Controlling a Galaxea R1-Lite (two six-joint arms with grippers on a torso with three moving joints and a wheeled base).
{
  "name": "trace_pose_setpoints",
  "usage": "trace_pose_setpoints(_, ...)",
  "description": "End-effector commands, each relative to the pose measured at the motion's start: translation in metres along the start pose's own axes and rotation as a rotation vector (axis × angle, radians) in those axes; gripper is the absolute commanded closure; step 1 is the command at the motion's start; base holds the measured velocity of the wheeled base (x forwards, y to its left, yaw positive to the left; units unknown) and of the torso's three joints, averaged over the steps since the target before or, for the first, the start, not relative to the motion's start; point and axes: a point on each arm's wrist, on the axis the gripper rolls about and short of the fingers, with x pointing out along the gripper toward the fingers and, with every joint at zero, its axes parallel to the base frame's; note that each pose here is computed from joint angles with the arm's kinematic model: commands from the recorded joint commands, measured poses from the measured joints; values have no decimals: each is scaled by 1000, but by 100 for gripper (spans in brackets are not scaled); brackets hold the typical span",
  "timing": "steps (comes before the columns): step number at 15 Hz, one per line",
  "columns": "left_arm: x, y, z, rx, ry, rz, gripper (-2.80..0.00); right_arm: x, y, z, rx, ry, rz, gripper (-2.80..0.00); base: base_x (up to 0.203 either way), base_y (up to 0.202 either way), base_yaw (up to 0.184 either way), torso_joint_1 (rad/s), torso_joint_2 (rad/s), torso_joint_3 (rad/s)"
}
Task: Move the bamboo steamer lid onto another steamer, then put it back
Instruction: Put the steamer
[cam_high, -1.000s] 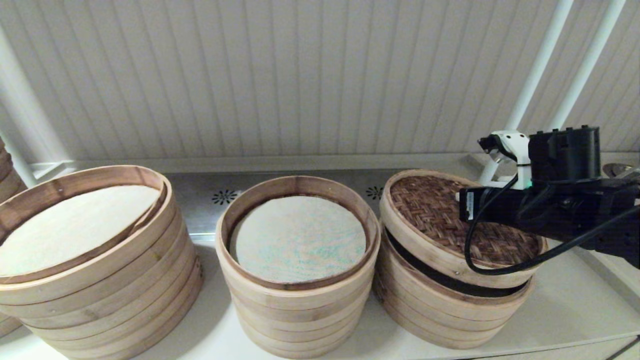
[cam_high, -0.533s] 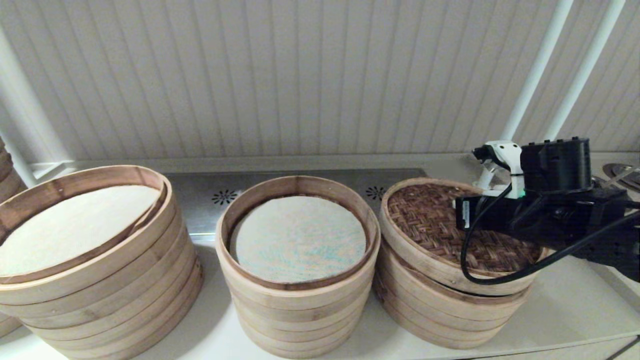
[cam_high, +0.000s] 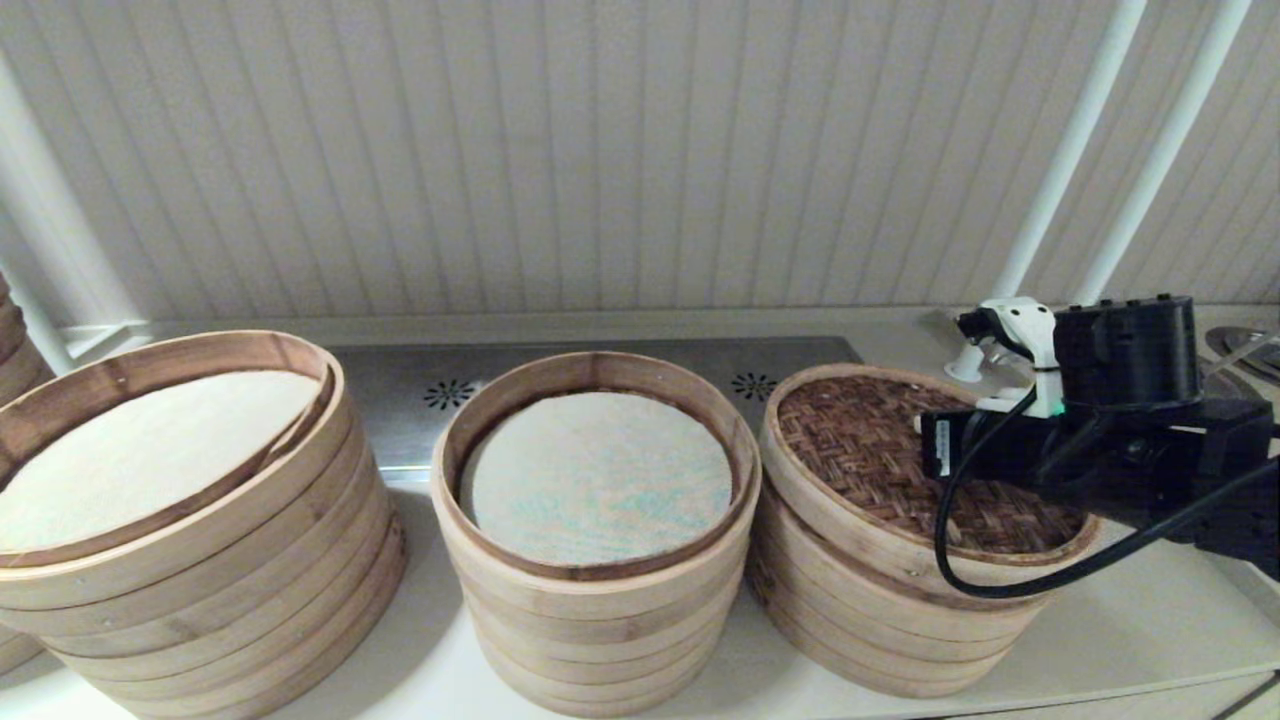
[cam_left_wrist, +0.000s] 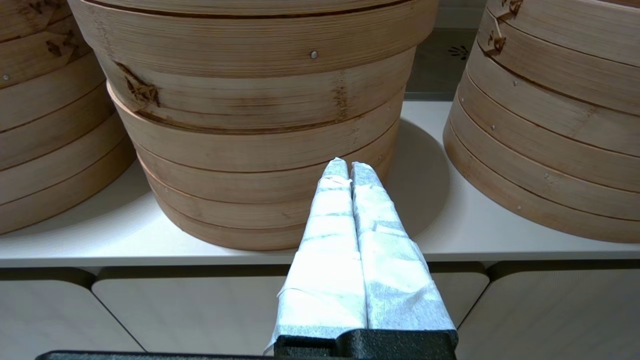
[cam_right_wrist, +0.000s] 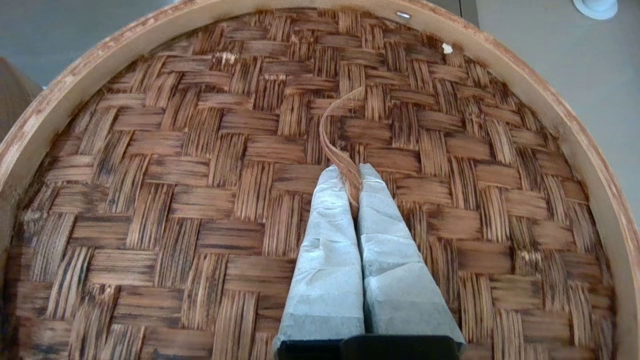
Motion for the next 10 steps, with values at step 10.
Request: trace_pose_setpoints(10,0,0,0,0,-1,1,0,-7,-1,-7,-3,10,3,0,0,0,0,0,0,0)
